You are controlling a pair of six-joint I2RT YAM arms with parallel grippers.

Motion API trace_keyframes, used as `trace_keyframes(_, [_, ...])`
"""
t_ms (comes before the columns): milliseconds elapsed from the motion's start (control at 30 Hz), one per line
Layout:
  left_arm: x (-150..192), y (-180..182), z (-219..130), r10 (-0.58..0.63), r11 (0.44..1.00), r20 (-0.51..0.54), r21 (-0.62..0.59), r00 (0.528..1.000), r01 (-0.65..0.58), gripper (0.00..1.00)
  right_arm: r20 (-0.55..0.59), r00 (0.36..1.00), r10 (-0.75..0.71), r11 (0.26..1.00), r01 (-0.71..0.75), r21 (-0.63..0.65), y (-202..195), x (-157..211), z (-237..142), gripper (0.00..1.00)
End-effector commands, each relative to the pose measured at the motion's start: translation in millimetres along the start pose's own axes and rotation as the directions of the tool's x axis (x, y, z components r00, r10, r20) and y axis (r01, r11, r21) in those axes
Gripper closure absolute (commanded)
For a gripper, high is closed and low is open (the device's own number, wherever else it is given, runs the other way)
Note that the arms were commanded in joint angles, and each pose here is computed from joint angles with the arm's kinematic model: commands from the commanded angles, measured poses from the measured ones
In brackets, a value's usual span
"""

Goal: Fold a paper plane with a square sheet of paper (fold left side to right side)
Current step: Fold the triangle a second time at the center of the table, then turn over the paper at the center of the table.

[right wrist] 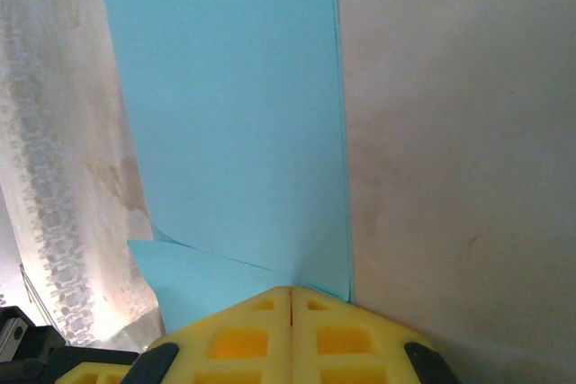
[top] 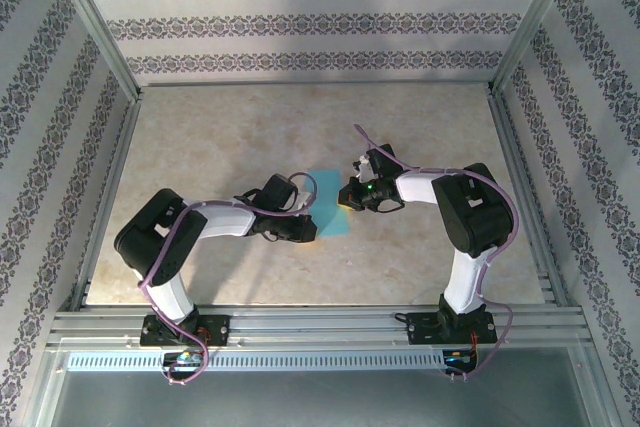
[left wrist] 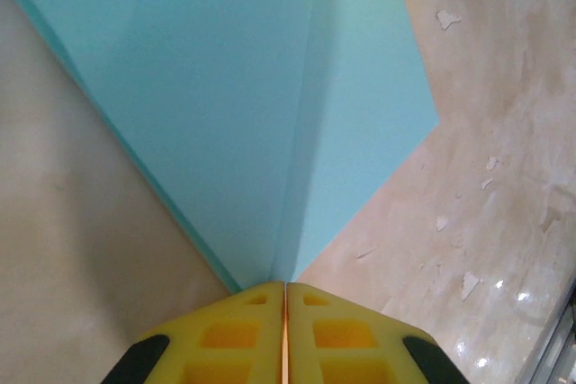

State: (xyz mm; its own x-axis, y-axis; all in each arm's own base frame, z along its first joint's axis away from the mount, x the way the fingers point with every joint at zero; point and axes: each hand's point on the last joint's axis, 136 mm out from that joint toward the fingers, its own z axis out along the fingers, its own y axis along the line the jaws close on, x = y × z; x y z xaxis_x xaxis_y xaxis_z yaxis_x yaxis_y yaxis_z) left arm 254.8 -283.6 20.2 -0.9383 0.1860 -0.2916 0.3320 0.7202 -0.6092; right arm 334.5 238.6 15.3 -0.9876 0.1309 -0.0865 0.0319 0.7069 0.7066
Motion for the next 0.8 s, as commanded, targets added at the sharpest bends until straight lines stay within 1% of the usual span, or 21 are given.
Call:
trace_keyframes(0, [9.2, -1.4, -10.4, -0.019, 0.999, -0.013, -0.035, 1.0, 0.018, 0.87, -0.043, 0.998, 0.048, 0.995, -0.044, 0.09, -23.4, 12.5, 5.0, 1.0])
trace_keyframes(67, [-1.4, -6.7, -19.3, -0.012, 1.0, 0.029, -0.028, 1.0, 0.013, 0.87, -0.028, 0.999, 0.026, 0.998, -0.024, 0.053, -8.5, 5.2, -0.6, 1.0])
trace_keyframes(133, [-9.3, -10.3, -27.2, -0.012, 1.0, 0.062, -0.02, 0.998, 0.013, 0.87, -0.007, 1.0, 0.005, 1.0, -0.005, 0.025, 4.4, -1.0, -8.3, 0.95])
trace_keyframes(233, [-19.6, -13.8, -39.0, -0.01, 1.0, 0.111, -0.023, 0.994, 0.012, 0.84, 0.037, 0.999, -0.027, 1.0, 0.028, -0.005, 23.4, -9.1, -23.4, 0.83])
trace_keyframes(333, [-31.3, -12.7, -53.1, -0.015, 0.999, 0.177, -0.046, 0.984, 0.024, 0.76, 0.093, 0.994, -0.049, 0.999, 0.051, -0.018, 35.0, -15.1, -42.7, 0.72])
trace_keyframes(367, [-35.9, -11.1, -58.2, -0.019, 0.998, 0.204, -0.057, 0.979, 0.031, 0.74, 0.115, 0.992, -0.055, 0.998, 0.058, -0.019, 36.7, -16.8, -50.0, 0.67])
trace_keyframes(433, [-44.1, -5.1, -68.3, -0.037, 0.995, 0.253, -0.08, 0.967, 0.059, 0.65, 0.157, 0.985, -0.066, 0.998, 0.069, -0.013, 37.3, -18.5, -64.5, 0.6])
trace_keyframes(533, [-54.9, 2.0, -80.3, -0.062, 0.993, 0.315, -0.075, 0.947, 0.09, 0.53, 0.234, 0.969, -0.079, 0.997, 0.08, 0.007, 33.3, -21.8, -89.2, 0.5])
trace_keyframes(633, [-64.0, 9.7, -84.8, -0.093, 0.992, 0.345, -0.044, 0.934, 0.114, 0.48, 0.305, 0.948, -0.09, 0.996, 0.085, 0.029, 26.1, -23.0, -111.9, 0.42])
trace_keyframes(767, [-75.2, 13.9, -79.6, -0.11, 0.993, 0.347, -0.01, 0.931, 0.121, 0.46, 0.398, 0.912, -0.102, 0.995, 0.092, 0.043, 20.2, -21.8, -140.1, 0.26])
